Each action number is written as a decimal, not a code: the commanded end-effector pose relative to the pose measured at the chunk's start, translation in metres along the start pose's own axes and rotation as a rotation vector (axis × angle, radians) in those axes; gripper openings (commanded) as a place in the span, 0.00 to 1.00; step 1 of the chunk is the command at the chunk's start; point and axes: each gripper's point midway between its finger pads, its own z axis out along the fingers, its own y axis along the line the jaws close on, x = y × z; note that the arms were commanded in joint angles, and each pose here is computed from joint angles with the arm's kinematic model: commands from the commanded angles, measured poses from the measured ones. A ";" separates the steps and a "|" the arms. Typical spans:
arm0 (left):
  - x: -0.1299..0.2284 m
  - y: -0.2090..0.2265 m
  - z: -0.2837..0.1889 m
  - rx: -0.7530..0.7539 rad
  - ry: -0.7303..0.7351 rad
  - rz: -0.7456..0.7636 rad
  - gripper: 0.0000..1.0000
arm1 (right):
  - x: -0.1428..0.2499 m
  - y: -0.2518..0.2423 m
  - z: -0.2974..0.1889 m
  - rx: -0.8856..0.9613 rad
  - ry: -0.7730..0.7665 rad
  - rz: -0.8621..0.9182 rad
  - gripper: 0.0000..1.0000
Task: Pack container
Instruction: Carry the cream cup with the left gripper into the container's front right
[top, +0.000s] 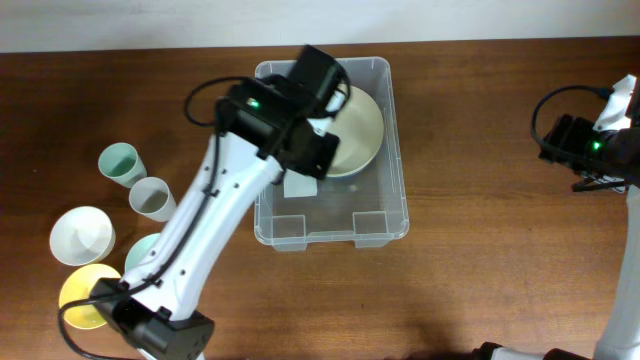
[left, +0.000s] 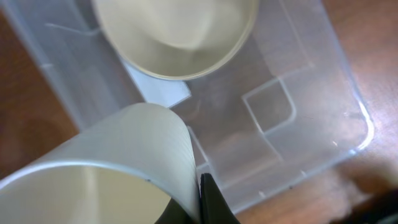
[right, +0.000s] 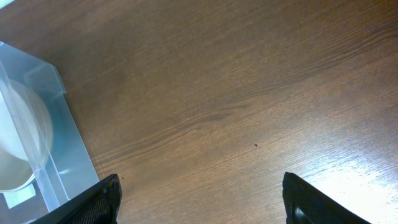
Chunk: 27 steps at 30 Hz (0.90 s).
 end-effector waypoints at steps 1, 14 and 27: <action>0.007 -0.017 0.021 0.026 0.068 0.014 0.01 | 0.002 -0.002 0.002 0.005 0.010 0.012 0.79; 0.028 -0.098 0.089 0.245 0.240 0.131 0.01 | 0.003 -0.002 0.002 0.006 0.015 0.012 0.78; 0.043 -0.130 0.124 0.246 0.307 0.195 0.10 | 0.004 -0.002 0.002 0.006 0.018 0.012 0.78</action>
